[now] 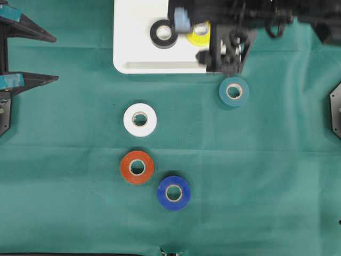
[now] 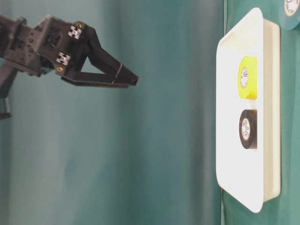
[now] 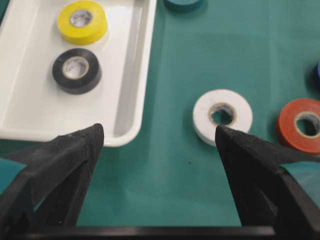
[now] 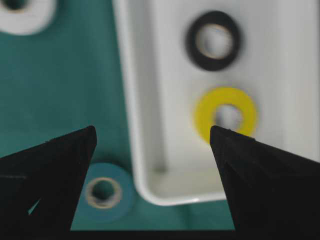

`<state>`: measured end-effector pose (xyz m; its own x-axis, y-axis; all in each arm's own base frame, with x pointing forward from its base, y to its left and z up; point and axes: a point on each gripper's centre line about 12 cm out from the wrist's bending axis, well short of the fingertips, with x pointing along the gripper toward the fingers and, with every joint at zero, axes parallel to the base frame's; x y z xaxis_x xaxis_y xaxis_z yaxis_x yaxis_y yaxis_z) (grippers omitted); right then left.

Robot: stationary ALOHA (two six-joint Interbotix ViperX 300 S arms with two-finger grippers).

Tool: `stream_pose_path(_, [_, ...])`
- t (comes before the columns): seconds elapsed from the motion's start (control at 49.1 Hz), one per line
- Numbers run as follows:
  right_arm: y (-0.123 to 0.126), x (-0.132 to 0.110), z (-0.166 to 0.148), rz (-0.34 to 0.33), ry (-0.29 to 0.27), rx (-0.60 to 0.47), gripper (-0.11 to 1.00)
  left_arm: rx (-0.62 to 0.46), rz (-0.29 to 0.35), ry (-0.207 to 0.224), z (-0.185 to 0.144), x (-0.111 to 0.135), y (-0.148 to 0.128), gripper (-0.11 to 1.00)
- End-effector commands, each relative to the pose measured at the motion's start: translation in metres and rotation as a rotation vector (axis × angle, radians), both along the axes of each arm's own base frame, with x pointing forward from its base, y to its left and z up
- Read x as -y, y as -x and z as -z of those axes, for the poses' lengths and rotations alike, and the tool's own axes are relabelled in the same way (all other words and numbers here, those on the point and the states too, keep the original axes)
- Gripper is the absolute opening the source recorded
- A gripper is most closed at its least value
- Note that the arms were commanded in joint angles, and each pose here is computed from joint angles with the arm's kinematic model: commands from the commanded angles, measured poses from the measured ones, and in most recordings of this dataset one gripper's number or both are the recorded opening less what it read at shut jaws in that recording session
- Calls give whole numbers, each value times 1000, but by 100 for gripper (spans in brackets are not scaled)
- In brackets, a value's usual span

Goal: Pick up the tape from a random location and place it into the white case.

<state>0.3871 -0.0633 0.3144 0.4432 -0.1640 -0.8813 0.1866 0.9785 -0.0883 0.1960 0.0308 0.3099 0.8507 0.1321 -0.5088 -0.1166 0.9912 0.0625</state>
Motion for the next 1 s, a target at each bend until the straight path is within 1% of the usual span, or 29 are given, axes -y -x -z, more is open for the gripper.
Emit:
stream_pose_path(0.0, [2, -17, -15, -25, -4, 44, 90, 17, -3, -1, -5, -1, -2, 98])
stream_pose_path(0.081, [0, -33, -15, -40, -19, 52, 90, 18, -3, -1, -5, -1, -2, 98])
stream_pose_path(0.142, [-1, -41, -14, -46, -22, 55, 90, 18, -3, -1, -5, -1, -2, 98])
stream_pose_path(0.305, [1, -40, -17, -31, 7, 57, 90, 18, -3, -1, -5, -1, -2, 98])
stream_pose_path(0.427, [8, -41, -20, -29, 6, 65, 90, 14, -4, 1, -5, -1, -2, 98])
stream_pose_path(0.59, [30, -42, -24, -17, -3, 96, 90, 11, -4, 1, -4, -1, -2, 98])
stream_pose_path(0.712, [52, -43, -26, -3, -16, 151, 90, 19, -4, 1, -5, -1, -2, 98])
stream_pose_path(0.977, [104, -45, -42, 9, -39, 332, 90, 38, -4, -3, -7, -1, -3, 98])
